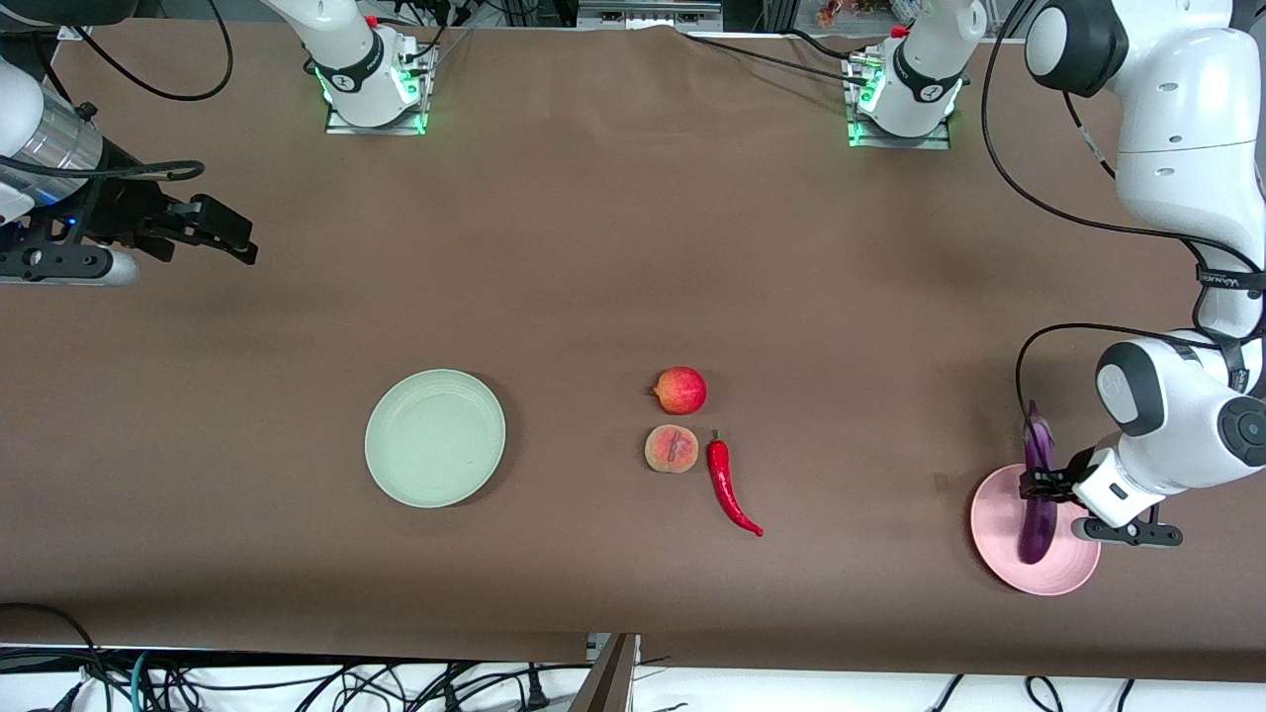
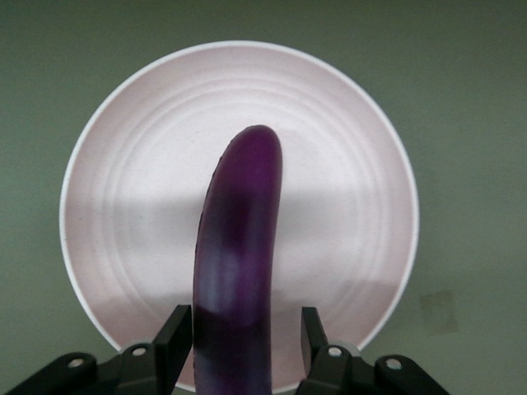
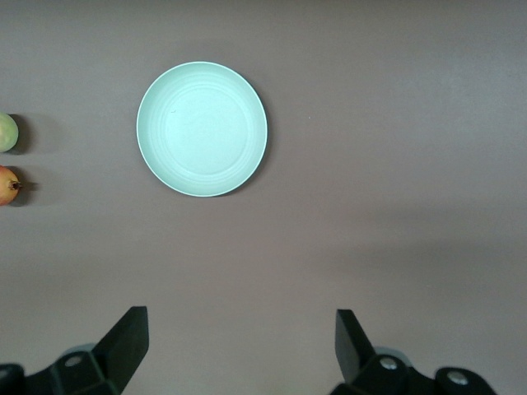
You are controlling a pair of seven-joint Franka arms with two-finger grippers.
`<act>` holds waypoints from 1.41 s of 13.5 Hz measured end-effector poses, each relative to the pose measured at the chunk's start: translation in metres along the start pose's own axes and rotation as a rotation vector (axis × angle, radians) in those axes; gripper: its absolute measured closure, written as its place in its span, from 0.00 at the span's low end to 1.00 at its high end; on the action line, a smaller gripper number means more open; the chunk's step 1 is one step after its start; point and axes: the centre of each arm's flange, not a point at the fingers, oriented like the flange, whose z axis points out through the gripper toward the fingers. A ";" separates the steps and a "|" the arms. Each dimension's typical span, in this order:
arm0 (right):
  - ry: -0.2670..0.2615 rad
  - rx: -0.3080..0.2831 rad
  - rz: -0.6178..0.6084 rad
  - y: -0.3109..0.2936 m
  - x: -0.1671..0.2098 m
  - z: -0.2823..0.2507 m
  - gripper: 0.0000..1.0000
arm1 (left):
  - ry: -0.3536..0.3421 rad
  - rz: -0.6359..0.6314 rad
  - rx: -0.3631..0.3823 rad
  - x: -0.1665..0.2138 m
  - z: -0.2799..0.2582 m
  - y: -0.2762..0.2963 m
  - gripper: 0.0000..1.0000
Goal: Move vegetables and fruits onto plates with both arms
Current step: 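Release the eggplant with the left gripper while the right gripper reaches forward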
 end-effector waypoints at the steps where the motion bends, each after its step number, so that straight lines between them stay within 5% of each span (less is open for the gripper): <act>1: 0.001 0.000 0.000 0.000 0.000 0.000 0.00 | -0.013 -0.005 -0.005 0.004 -0.007 0.010 0.38; 4: -0.004 0.002 0.001 0.000 0.002 0.003 0.00 | -0.036 -0.012 -0.012 0.013 -0.020 0.043 0.34; 7: -0.046 -0.004 -0.001 -0.003 0.012 0.028 0.00 | -0.055 -0.011 -0.016 0.014 -0.020 0.058 0.18; 11: -0.154 -0.022 -0.002 -0.008 0.037 0.096 0.00 | -0.084 -0.064 -0.017 0.015 -0.020 0.096 0.16; 14: -0.181 -0.029 -0.025 -0.023 0.044 0.123 0.00 | -0.085 -0.076 -0.016 0.016 -0.024 0.113 0.15; 16: -0.160 -0.028 -0.058 -0.046 0.043 0.125 0.00 | -0.085 -0.078 -0.016 0.016 -0.024 0.113 0.12; 19: -0.054 -0.006 -0.039 -0.109 0.052 0.150 0.00 | -0.085 -0.078 -0.018 0.016 -0.024 0.114 0.12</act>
